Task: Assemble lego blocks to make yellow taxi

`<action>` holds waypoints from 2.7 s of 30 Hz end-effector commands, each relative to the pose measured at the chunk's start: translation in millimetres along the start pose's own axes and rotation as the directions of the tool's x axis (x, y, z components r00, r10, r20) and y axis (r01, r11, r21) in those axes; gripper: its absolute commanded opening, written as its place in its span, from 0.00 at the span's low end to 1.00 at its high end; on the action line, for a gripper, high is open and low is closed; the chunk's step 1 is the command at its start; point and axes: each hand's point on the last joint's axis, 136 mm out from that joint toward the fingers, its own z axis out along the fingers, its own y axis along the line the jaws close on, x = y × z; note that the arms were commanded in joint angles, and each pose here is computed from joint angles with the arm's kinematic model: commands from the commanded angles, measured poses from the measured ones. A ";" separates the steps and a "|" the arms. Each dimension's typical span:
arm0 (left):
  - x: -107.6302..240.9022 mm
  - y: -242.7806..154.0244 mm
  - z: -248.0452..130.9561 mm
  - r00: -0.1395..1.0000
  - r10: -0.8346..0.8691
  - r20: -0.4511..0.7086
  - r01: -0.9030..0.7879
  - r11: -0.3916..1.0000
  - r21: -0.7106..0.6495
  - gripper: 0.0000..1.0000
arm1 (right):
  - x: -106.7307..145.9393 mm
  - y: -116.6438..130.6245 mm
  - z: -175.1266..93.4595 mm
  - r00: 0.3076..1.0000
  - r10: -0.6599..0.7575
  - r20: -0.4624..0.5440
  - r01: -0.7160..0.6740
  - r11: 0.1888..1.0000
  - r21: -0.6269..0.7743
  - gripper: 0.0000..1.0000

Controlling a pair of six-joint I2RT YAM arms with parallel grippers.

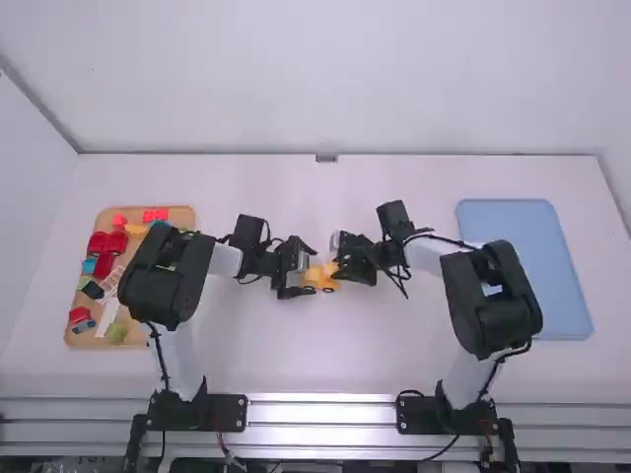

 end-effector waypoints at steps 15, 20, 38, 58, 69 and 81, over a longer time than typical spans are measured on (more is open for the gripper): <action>17.4 -11.9 15.4 0.999 -0.042 0.033 0.040 0.997 0.062 0.99 | 1.7 6.4 3.6 0.998 0.050 0.027 -0.049 0.998 -0.037 0.15; 16.7 -11.0 16.2 0.999 -0.032 0.035 0.030 0.998 0.059 0.95 | 7.6 5.9 6.0 0.998 0.058 0.005 -0.057 0.998 -0.032 0.15; 19.6 -12.7 26.3 1.000 -0.019 -0.018 0.020 0.998 0.062 0.62 | 28.2 2.2 18.1 0.993 0.118 -0.027 -0.119 0.992 -0.032 0.15; 28.1 -10.3 26.5 0.991 -0.113 -0.065 0.115 0.993 0.029 0.51 | 2.1 -15.4 2.9 1.000 0.007 -0.019 -0.006 0.999 0.053 0.12; 26.4 -5.1 25.7 0.993 -0.105 -0.055 0.106 0.994 0.013 0.47 | 10.1 -11.1 10.6 0.995 -0.018 -0.098 0.024 0.998 0.057 0.12; 24.1 -11.2 30.0 0.993 -0.108 -0.056 0.110 0.993 0.035 0.42 | 11.0 -12.1 10.9 0.994 -0.030 -0.106 0.037 0.997 0.062 0.14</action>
